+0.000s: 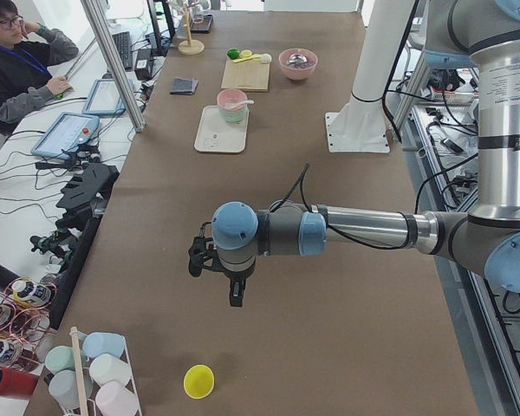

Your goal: Stack pink bowl on green and place spoon

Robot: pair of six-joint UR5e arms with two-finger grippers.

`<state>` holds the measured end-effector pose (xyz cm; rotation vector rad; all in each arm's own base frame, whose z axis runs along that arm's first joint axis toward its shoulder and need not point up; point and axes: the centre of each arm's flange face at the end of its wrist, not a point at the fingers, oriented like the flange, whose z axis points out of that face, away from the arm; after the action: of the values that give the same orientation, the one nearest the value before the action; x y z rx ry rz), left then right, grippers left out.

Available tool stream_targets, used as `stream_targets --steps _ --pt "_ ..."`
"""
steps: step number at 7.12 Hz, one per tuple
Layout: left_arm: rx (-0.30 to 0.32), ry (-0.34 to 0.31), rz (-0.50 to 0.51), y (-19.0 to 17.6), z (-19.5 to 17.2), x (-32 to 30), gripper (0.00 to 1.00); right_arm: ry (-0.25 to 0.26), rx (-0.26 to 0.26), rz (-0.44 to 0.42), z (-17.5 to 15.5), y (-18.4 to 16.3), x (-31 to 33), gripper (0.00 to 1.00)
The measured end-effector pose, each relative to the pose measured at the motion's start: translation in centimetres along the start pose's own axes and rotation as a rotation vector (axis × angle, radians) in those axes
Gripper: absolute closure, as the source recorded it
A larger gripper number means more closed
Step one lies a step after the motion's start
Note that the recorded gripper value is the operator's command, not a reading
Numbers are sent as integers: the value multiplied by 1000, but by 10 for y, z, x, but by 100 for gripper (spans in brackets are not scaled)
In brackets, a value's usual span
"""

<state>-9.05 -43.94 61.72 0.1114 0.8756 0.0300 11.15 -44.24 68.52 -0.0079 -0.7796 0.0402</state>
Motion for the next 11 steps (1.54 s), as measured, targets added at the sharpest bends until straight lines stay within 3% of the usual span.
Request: stream_targets --steps 3,11 --pt "6 0 5 0 4 -5 1 -26 4 -1 0 0 -3 0" --pt "-3 -11 -7 5 8 -10 1 -35 -2 4 3 2 -2 0"
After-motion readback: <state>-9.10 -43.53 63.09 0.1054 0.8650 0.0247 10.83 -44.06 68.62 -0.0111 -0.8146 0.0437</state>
